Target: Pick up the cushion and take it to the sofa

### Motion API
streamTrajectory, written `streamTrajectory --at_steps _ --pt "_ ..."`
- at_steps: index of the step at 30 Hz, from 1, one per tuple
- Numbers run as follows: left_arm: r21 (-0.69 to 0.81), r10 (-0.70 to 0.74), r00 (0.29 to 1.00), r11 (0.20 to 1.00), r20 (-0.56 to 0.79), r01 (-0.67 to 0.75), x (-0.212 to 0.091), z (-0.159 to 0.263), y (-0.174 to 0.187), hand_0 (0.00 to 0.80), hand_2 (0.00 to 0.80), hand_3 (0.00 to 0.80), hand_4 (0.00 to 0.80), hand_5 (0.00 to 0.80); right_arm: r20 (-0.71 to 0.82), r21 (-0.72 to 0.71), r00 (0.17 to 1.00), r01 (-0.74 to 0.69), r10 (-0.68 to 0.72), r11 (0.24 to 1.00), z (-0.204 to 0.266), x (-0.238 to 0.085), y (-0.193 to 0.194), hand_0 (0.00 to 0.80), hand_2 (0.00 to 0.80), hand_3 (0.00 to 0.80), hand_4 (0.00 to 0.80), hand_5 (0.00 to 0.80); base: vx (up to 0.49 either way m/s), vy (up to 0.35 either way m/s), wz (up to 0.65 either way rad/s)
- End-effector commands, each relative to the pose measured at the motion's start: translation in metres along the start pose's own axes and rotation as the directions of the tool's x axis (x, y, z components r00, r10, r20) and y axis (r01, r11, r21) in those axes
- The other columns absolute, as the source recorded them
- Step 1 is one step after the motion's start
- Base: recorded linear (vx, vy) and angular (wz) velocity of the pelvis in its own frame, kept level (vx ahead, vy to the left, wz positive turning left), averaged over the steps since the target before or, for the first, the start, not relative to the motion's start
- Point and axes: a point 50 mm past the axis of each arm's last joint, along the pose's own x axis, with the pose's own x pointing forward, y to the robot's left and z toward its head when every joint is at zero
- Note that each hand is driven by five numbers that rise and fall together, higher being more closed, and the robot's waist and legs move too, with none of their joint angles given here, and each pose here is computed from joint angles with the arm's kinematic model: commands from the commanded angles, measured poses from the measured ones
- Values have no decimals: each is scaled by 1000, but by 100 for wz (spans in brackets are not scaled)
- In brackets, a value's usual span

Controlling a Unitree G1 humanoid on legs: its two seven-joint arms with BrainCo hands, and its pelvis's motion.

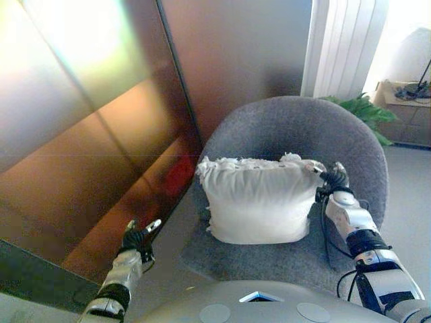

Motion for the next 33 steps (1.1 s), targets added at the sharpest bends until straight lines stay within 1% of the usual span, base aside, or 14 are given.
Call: streamTrajectory --at_steps 1,4,8,9,13,16,18,20,23,24,25,29,30,33 --pt "-68 107 980 993 167 -97 8 39 22 0 0 0 0 0 178 -38 984 -23 29 999 42 4 -11 0 0 0 0 0 -86 -30 7" --pt "-34 128 981 992 146 -125 3 26 32 0 0 0 0 0 266 -44 962 -46 56 998 50 -4 -15 0 0 0 0 0 -75 -67 7" --pt "15 130 991 991 41 -131 -6 -5 40 0 0 0 0 0 374 -86 919 -101 126 991 50 -25 -11 0 0 0 0 0 -112 -70 6" --pt "17 137 990 990 -9 -137 -10 -18 43 0 0 0 0 0 390 -80 911 -113 135 990 45 -31 -12 0 0 0 0 0 -136 -92 0" --pt "42 193 968 981 -160 -189 -22 -52 57 0 0 0 0 0 401 -94 893 -183 205 979 25 -45 -16 0 0 0 0 0 -133 -112 0" --pt "81 237 939 971 -249 -224 -31 -73 66 0 0 0 0 0 351 -107 901 -234 257 966 1 -51 -15 0 0 0 0 0 -130 -105 -3" --pt "78 283 903 959 -324 -272 -36 -87 73 0 0 0 0 0 275 -112 906 -303 323 946 -20 -56 -9 0 0 0 0 0 -136 -94 -6" --pt "100 310 875 950 -372 -295 -41 -97 77 0 0 0 0 0 184 -142 921 -320 342 937 -45 -61 -3 0 0 0 0 0 -140 -100 -13" --pt "123 323 863 946 -389 -298 -42 -101 75 0 0 0 0 0 15 -116 941 -335 339 935 -86 -67 -2 0 0 0 0 0 -133 -84 -9" --pt "124 321 857 947 -402 -297 -42 -104 73 0 0 0 0 0 -53 -141 932 -363 359 921 -104 -73 2 0 0 0 0 0 -119 -61 -3" --pt "123 320 856 947 -406 -296 -42 -104 72 0 0 0 0 0 -70 -142 930 -368 362 919 -108 -74 3 0 0 0 0 0 -129 -56 -9" --pt "123 264 851 965 -455 -233 -39 -107 55 0 0 0 0 0 -333 -99 882 -384 334 918 -171 -94 15 0 0 0 0 0 -103 -27 -15" --pt "123 222 839 975 -496 -186 -39 -111 45 0 0 0 0 0 -440 -106 837 -407 324 907 -195 -104 19 0 0 0 0 0 -76 -7 -9" --pt "135 160 811 986 -563 -100 -40 -115 31 0 0 0 0 0 -597 -104 760 -390 256 915 -229 -123 19 0 0 0 0 0 -90 8 -4"
